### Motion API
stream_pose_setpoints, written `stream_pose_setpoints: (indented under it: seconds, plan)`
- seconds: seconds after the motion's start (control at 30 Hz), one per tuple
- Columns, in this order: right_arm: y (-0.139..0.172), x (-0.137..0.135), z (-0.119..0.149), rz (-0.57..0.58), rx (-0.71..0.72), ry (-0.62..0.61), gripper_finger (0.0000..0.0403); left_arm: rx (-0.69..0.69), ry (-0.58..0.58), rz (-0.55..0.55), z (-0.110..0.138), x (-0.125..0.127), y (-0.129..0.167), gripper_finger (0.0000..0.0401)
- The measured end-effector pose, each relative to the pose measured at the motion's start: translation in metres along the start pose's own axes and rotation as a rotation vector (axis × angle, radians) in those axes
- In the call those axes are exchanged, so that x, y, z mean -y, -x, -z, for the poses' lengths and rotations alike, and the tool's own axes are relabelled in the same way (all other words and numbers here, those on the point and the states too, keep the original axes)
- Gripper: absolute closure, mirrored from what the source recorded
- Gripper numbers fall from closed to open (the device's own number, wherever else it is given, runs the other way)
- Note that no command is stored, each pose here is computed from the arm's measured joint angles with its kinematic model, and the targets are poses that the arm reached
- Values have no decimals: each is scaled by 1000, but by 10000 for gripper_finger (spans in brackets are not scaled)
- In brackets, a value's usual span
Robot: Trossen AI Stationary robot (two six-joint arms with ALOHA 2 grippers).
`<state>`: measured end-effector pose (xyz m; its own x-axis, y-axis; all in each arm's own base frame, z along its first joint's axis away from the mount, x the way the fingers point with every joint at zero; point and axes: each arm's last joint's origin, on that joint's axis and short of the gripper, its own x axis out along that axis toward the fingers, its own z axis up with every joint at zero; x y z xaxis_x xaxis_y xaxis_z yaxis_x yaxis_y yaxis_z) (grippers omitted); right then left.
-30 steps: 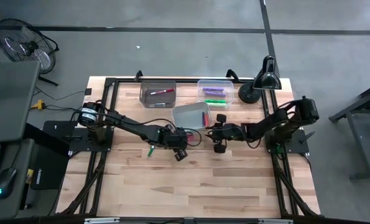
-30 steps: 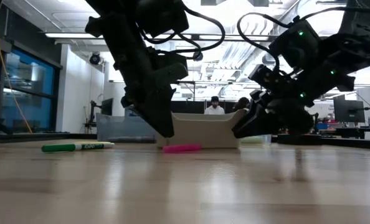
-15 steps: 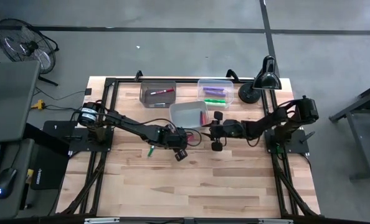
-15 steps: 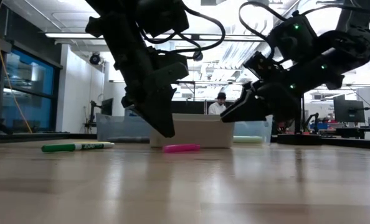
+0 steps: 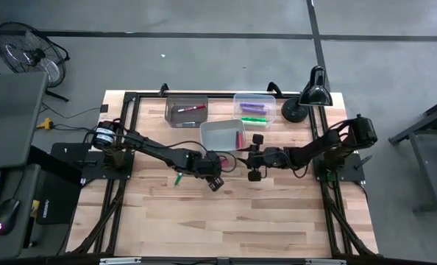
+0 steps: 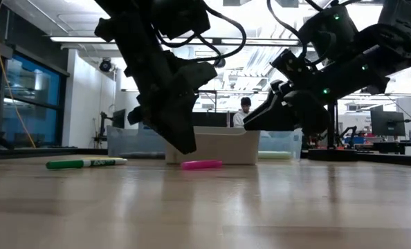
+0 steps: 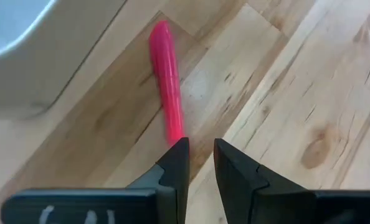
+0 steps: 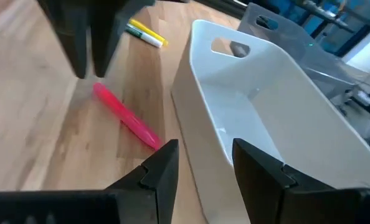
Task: Pick & Place Markers
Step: Put the pink pen into the gray bin
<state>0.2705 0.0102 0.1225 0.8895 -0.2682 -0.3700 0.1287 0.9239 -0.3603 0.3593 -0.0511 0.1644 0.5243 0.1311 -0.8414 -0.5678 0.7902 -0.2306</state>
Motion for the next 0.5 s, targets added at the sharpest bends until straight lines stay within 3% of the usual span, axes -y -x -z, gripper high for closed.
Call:
stream_pose_setpoints:
  seconds: [0.27,0.5]
  plan:
    - [7,-8,-3,110,-37,16,263,3,145,-4,0,0,0,329]
    - [36,-10,-21,80,-45,-31,263,26,188,-29,0,-1,0,329]
